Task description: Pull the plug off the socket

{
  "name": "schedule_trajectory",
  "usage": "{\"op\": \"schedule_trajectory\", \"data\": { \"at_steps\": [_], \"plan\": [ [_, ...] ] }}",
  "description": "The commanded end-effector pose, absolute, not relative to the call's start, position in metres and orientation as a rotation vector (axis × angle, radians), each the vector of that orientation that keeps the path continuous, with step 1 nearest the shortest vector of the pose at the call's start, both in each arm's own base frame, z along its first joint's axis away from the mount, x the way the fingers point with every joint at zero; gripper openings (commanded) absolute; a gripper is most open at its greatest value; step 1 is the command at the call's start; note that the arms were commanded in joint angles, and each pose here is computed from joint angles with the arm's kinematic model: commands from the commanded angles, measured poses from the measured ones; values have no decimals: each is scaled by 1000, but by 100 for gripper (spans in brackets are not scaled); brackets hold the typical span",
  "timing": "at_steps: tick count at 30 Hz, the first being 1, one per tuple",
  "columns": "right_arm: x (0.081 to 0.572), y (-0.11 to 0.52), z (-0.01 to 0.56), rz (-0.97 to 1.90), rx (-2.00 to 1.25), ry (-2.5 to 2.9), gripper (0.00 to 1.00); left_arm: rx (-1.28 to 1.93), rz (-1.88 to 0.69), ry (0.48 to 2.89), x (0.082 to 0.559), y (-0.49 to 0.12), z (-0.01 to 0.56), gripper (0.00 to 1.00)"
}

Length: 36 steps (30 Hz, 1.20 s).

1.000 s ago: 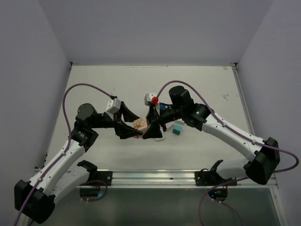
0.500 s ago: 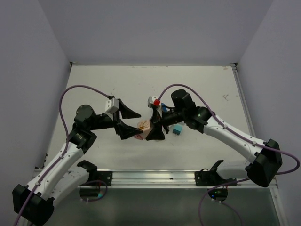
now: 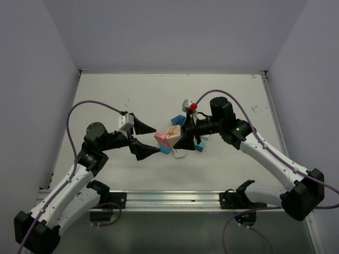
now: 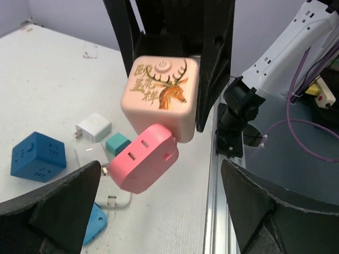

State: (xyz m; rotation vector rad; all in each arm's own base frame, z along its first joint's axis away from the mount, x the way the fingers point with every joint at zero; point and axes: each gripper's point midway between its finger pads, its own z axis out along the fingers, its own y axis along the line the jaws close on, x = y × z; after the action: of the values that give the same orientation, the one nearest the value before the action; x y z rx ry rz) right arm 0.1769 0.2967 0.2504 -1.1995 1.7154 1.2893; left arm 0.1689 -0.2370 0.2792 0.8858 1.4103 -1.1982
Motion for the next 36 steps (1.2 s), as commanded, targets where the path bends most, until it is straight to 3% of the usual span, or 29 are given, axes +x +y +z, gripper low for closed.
{"op": "schedule_trajectory", "data": {
  "at_steps": [1, 12, 15, 20, 23, 26, 36],
  "plan": [
    [161, 295, 277, 1351, -1240, 1582, 0, 950, -1266, 1411, 161, -242, 270, 98],
    [151, 294, 284, 1405, -1278, 1540, 0, 964, -1333, 1341, 161, -249, 286, 99],
    [153, 295, 286, 1402, -1272, 1533, 0, 952, -1365, 1335, 160, -251, 286, 93],
    [156, 297, 288, 1406, -1241, 1542, 0, 944, -1412, 1366, 155, -251, 275, 81],
    [160, 298, 288, 1392, -1222, 1549, 0, 936, -1424, 1382, 152, -250, 270, 68],
    [164, 299, 288, 1377, -1205, 1559, 0, 928, -1420, 1385, 151, -249, 269, 63],
    [178, 297, 278, 1291, -1139, 1628, 0, 915, -1395, 1363, 152, -248, 282, 24]
  ]
}}
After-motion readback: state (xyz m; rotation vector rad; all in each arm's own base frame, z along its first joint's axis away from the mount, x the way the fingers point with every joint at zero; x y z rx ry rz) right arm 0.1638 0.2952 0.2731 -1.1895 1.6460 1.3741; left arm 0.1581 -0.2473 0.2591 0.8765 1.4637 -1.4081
